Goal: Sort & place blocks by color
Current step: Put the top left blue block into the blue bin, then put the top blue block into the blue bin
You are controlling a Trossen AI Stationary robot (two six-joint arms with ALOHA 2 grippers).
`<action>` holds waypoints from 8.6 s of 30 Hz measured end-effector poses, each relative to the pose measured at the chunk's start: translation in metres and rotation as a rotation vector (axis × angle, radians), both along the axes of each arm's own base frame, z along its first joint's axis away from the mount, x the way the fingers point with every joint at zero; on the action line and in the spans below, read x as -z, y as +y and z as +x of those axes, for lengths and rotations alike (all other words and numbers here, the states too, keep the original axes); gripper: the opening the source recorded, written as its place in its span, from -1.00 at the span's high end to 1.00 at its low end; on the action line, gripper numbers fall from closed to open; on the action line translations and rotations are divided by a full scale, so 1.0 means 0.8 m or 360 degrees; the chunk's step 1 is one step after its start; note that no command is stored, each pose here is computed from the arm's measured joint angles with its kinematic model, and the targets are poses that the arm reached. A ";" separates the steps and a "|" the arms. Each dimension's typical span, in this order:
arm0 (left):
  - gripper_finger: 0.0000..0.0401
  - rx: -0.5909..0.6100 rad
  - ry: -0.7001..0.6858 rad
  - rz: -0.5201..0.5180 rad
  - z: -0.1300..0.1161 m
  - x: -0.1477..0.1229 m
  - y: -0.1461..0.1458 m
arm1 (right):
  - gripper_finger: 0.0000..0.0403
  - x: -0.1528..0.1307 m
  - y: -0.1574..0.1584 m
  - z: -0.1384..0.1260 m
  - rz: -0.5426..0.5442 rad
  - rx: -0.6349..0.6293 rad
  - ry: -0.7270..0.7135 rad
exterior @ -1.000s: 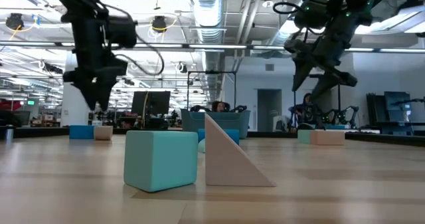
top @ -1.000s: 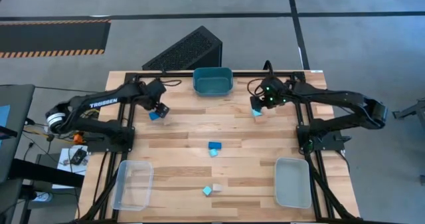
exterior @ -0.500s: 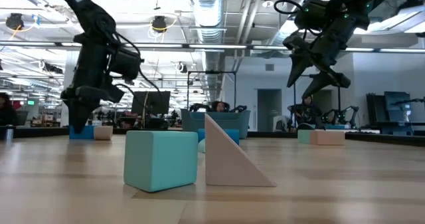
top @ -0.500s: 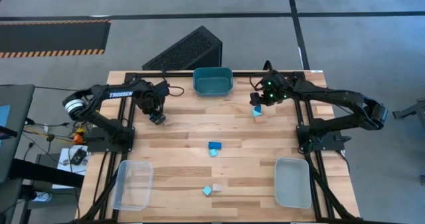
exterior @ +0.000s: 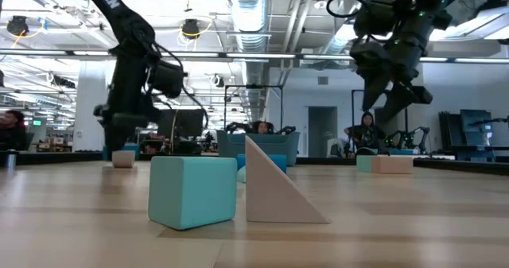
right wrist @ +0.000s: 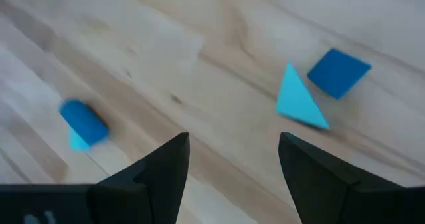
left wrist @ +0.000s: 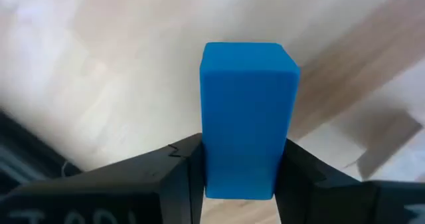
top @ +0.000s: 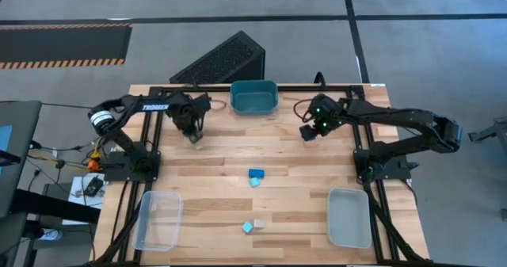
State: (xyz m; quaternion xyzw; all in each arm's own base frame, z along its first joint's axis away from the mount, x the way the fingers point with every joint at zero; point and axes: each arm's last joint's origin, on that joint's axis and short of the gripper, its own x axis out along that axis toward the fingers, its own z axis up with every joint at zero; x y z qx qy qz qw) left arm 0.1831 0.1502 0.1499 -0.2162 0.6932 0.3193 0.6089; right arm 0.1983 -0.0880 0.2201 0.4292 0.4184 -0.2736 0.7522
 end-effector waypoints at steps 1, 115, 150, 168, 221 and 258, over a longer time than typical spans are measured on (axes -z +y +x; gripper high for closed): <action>0.50 -0.0049 -0.0013 0.0015 -0.001 -0.006 -0.001 | -0.26 0.001 0.003 0.000 -0.0024 -0.0017 0.0029; -0.04 0.0194 -0.1105 0.0458 0.206 -0.112 0.097 | -0.27 -0.097 0.097 -0.015 -0.0753 0.0484 -0.0823; 0.08 -0.0288 -0.2252 0.0666 0.111 -0.145 -0.174 | -0.27 -0.030 0.041 -0.021 -0.0721 -0.0268 -0.0883; 0.08 -0.0183 -0.2134 0.0324 0.142 -0.100 -0.204 | -0.11 0.052 0.015 -0.036 -0.0575 0.0340 -0.0151; -0.54 0.1062 -0.2112 0.1046 0.155 -0.143 -0.130 | 0.90 -0.002 0.013 0.028 0.0036 0.0148 -0.1339; -0.30 0.1280 -0.2051 0.0994 0.140 -0.140 -0.069 | 0.90 -0.058 -0.028 0.140 0.0171 -0.0074 -0.1469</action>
